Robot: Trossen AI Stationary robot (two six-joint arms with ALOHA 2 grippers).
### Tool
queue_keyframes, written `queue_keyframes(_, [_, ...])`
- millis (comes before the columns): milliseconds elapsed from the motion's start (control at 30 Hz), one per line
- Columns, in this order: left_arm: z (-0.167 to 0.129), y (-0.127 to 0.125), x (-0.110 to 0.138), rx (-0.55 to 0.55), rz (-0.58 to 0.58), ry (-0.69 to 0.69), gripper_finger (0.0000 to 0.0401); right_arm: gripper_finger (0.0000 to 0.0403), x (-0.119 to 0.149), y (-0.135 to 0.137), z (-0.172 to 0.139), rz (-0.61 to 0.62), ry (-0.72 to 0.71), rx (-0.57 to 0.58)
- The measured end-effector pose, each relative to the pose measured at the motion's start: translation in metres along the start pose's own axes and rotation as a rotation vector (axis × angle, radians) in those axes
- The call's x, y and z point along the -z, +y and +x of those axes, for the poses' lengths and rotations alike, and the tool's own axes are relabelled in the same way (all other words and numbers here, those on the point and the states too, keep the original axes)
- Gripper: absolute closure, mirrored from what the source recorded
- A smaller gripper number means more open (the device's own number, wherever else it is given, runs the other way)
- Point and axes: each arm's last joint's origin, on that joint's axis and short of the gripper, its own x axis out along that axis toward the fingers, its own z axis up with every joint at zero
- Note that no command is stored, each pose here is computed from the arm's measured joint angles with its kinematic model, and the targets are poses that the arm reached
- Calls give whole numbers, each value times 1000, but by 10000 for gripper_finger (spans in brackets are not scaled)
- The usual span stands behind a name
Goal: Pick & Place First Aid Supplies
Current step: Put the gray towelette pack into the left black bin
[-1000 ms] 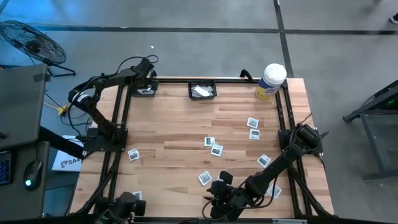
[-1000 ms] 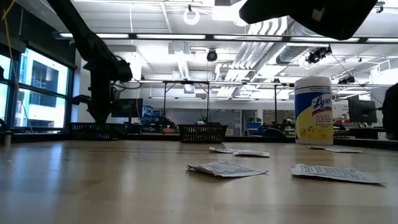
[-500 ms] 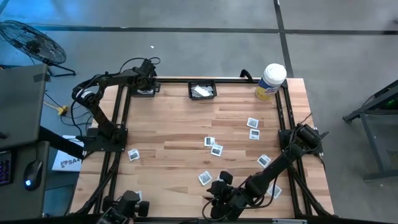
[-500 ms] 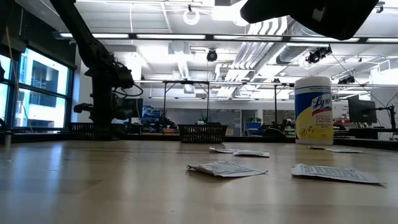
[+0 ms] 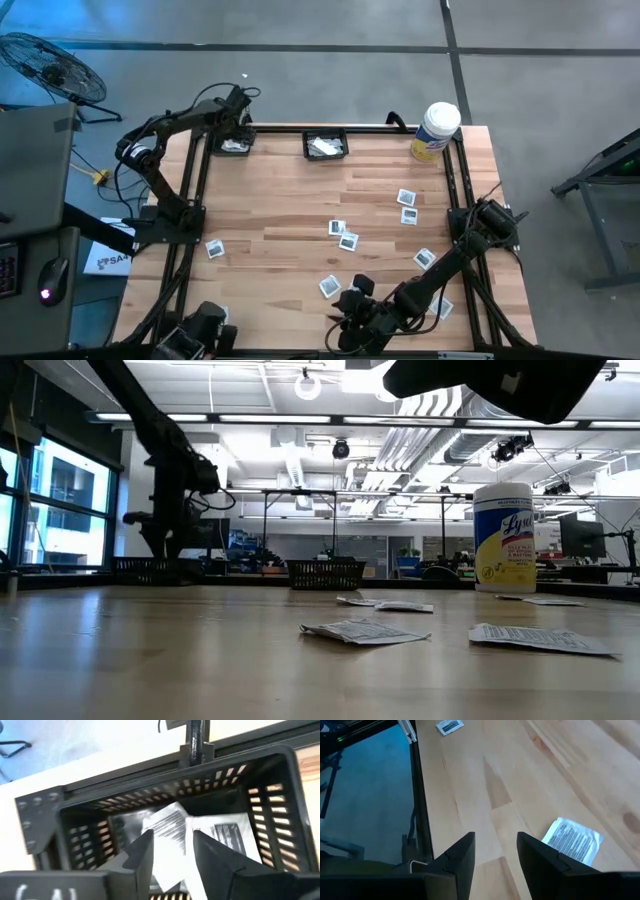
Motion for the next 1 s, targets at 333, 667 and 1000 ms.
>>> queue_keyframes(333, [-45, 12, -6, 45, 82, 27, 250, 263, -1, -1, 0, -20, -25, 20])
queue_keyframes(667, [-42, 14, 21, 182, 96, -39, 250, 263, -2, -1, 1, -18, -30, 25])
queue_keyframes(1000, [4, -3, 26, 254, 28, 58, 250, 263, -2, -2, 1, 5, -49, 37])
